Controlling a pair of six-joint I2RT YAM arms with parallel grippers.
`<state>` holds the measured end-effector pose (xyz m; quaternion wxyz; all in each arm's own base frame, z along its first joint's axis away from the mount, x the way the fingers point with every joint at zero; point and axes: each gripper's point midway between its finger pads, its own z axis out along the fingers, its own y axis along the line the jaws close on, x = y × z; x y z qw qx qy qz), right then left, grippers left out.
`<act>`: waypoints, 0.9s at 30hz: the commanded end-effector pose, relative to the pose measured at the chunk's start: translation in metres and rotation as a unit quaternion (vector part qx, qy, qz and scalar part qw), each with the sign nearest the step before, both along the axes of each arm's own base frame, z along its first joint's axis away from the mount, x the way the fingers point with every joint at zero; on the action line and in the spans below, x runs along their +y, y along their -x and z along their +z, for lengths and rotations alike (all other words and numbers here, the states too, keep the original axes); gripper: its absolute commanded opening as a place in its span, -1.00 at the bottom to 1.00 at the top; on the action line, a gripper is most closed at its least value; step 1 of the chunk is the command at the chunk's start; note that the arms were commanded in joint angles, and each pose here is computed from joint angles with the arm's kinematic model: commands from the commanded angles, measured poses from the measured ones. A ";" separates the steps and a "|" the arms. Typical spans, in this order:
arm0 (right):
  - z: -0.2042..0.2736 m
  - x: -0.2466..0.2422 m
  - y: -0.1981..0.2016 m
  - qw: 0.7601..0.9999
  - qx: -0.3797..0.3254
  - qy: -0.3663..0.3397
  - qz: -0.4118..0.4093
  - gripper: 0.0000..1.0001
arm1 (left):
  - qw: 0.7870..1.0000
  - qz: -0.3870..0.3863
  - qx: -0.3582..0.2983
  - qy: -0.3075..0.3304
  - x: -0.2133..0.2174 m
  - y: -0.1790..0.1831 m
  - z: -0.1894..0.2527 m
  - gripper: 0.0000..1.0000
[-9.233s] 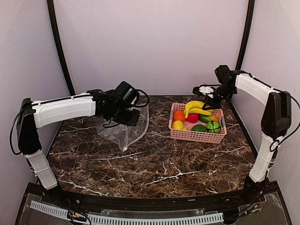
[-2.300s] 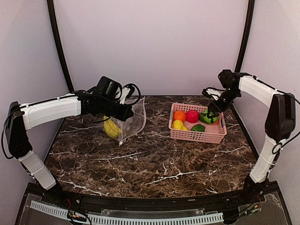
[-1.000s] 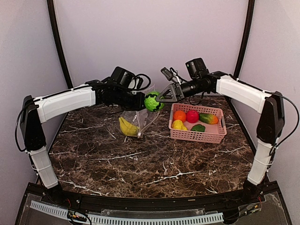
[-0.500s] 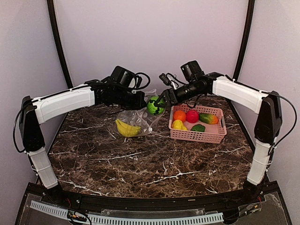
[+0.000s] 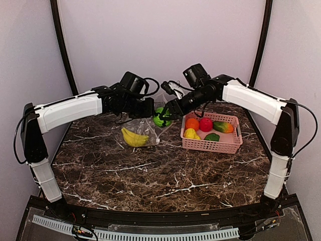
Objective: Place the food in the zip-top bag and seal the zipper
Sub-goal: Place the fake fruit in the zipper food storage bag.
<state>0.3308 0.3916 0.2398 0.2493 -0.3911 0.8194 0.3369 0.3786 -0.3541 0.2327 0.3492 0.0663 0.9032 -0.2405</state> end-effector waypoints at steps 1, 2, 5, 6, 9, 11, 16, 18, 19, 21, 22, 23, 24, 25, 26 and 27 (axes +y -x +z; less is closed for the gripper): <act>0.060 -0.014 0.001 0.995 -0.098 -0.031 -0.016 0.41 | 1.000 -0.003 -0.010 0.020 -0.001 0.013 0.016 -0.99; 0.058 -0.017 0.001 0.994 -0.102 -0.029 -0.021 0.39 | 1.000 -0.003 -0.011 0.024 -0.001 0.013 0.018 -0.99; 0.049 -0.018 -0.007 0.994 -0.103 -0.016 -0.037 0.39 | 1.000 -0.005 -0.008 0.026 -0.002 0.013 0.015 -0.98; 0.043 -0.015 -0.007 0.995 -0.096 -0.013 -0.030 0.39 | 1.000 -0.006 -0.009 0.029 -0.004 0.013 0.015 -0.99; 0.035 0.002 -0.004 0.998 -0.064 -0.026 0.004 0.34 | 0.999 -0.009 -0.010 0.033 -0.006 0.013 0.016 -0.99; 0.029 0.009 0.001 0.998 -0.051 -0.031 0.019 0.35 | 0.999 -0.008 -0.012 0.034 -0.005 0.012 0.017 -0.99; 0.016 0.012 0.007 0.998 -0.049 -0.018 0.037 0.95 | 0.999 -0.006 -0.019 0.037 -0.004 0.012 0.022 -0.99; 0.019 0.008 0.005 0.997 -0.062 -0.013 0.032 0.97 | 0.999 -0.004 -0.021 0.036 -0.003 0.012 0.023 -0.99; 0.024 0.006 0.005 0.997 -0.071 -0.014 0.030 0.97 | 0.999 -0.004 -0.021 0.036 -0.002 0.012 0.022 -0.99; 0.037 0.003 0.007 0.996 -0.087 -0.020 0.029 0.97 | 0.999 -0.004 -0.019 0.035 -0.003 0.012 0.020 -0.99; 0.044 0.001 0.007 0.995 -0.096 -0.023 0.028 0.97 | 0.999 -0.005 -0.018 0.034 -0.003 0.012 0.019 -0.99; 0.050 -0.001 0.008 0.994 -0.106 -0.024 0.024 0.97 | 0.999 -0.005 -0.017 0.034 -0.003 0.011 0.018 -0.99; 0.057 -0.005 0.006 0.993 -0.118 -0.024 0.017 0.97 | 0.999 -0.006 -0.016 0.033 -0.004 0.011 0.017 -0.99; 0.058 -0.010 0.003 0.992 -0.127 -0.017 0.003 0.93 | 0.999 -0.006 -0.016 0.034 -0.004 0.011 0.017 -0.99; 0.058 -0.015 -0.002 0.990 -0.138 -0.010 -0.013 0.90 | 0.999 -0.007 -0.016 0.035 -0.004 0.012 0.017 -0.99; 0.058 -0.019 -0.007 0.989 -0.148 -0.002 -0.029 0.85 | 0.999 -0.007 -0.016 0.036 -0.005 0.011 0.017 -0.99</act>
